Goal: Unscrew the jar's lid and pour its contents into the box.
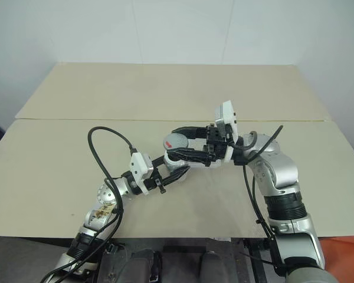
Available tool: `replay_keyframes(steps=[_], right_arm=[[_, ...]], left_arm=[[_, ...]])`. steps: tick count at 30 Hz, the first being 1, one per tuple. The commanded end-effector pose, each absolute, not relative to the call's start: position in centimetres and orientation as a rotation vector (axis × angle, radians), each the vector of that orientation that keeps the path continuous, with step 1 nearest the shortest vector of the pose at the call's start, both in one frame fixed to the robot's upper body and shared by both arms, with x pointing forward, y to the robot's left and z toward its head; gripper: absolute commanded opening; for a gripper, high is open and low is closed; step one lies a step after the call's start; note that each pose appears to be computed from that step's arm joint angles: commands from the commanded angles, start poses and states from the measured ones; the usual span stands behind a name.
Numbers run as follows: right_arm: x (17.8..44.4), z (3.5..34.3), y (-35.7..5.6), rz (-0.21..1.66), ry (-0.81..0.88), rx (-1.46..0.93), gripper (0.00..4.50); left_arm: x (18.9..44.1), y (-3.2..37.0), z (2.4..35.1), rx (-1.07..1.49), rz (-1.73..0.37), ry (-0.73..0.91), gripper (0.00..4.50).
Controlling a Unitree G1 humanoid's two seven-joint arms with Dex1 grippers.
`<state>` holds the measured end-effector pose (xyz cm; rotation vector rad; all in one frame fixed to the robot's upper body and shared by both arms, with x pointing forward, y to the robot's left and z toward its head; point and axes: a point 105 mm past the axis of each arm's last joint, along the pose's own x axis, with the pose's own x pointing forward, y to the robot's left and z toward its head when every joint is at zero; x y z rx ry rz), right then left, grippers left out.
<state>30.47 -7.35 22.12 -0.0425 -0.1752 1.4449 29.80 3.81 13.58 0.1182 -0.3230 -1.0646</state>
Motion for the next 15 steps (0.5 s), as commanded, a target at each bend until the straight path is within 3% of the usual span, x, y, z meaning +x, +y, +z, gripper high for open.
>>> replay_keyframes(steps=[1, 6, 9, 12, 15], right_arm=[[30.7, 24.0, -8.4, 1.36, -0.285, -0.053, 2.87], [32.6, 24.0, -12.6, 1.055, -0.341, -0.142, 2.87], [33.3, 22.3, -16.1, 0.847, -0.269, -0.194, 2.87], [33.6, 18.6, -19.6, 0.64, -0.09, -0.17, 2.87], [32.7, 15.9, -21.5, 0.532, 0.02, -0.177, 2.87]], left_arm=[[29.4, 3.7, 14.8, 0.117, -1.065, -0.38, 1.93], [29.8, 4.5, 15.6, 0.146, -1.021, -0.382, 1.93], [30.2, 5.4, 16.4, 0.152, -0.983, -0.382, 1.93], [30.7, 6.4, 16.5, 0.219, -0.944, -0.345, 1.93], [30.9, 7.0, 16.7, 0.237, -0.924, -0.325, 1.93]])
